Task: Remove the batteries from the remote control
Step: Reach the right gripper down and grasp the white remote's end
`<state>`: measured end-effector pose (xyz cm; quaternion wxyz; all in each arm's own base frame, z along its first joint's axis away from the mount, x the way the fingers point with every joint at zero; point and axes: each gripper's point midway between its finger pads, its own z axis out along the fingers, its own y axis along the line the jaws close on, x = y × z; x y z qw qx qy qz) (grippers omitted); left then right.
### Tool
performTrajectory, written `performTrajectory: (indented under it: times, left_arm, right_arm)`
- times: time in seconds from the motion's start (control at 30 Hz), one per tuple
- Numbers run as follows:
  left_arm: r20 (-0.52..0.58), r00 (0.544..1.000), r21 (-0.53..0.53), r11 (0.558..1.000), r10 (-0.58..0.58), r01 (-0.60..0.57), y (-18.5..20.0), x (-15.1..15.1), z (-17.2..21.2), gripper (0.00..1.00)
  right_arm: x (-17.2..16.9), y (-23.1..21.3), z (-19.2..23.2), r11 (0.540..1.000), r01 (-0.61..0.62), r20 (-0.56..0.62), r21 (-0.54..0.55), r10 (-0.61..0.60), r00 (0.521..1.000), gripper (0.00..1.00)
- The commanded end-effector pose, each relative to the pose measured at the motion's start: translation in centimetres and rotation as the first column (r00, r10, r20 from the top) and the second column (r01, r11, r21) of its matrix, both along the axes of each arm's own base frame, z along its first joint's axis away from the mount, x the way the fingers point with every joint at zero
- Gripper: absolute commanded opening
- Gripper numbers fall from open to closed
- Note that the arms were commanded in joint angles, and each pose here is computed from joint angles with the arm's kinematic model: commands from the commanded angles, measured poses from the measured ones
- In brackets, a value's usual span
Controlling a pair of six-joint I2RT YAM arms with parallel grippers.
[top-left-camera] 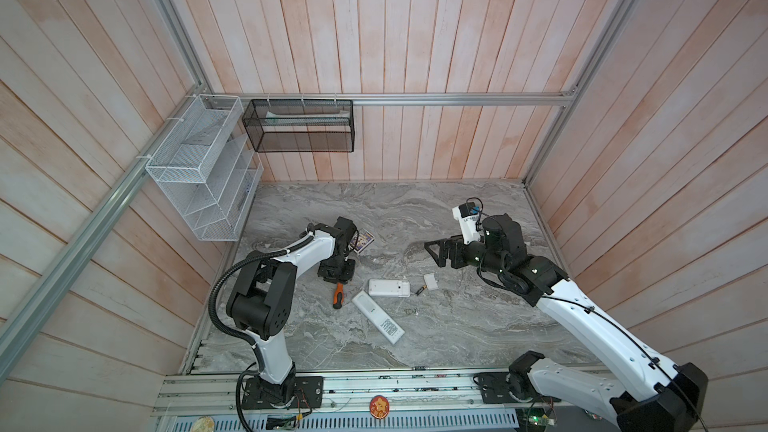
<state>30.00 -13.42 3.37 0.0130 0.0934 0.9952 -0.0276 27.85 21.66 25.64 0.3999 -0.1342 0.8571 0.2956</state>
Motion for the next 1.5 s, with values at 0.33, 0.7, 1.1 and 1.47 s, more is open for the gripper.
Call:
performTrajectory:
  times: [0.33,0.7,1.1,1.47]
  left_arm:
    - [0.08,0.997,-0.118,0.993,0.011,-0.002,-0.9,0.2,3.2,0.54]
    - [0.335,0.934,-0.315,0.949,0.127,-0.016,-1.5,0.2,11.1,0.73]
    - [0.628,0.689,-0.49,0.872,0.362,-0.012,1.8,-2.9,20.6,0.82]
    - [0.655,0.664,-0.491,0.871,0.36,0.013,2.2,-4.0,21.5,0.83]
  right_arm:
    - [-3.5,3.0,-5.0,0.972,-0.208,-0.207,-0.112,0.182,0.961,0.98]
    - [-8.6,10.3,-13.1,0.805,-0.477,-0.392,-0.353,0.336,0.856,0.88]
    - [-10.9,15.7,-18.3,0.678,-0.584,-0.521,-0.446,0.334,0.785,0.81]
    - [-11.4,17.0,-20.3,0.671,-0.592,-0.56,-0.445,0.307,0.77,0.71]
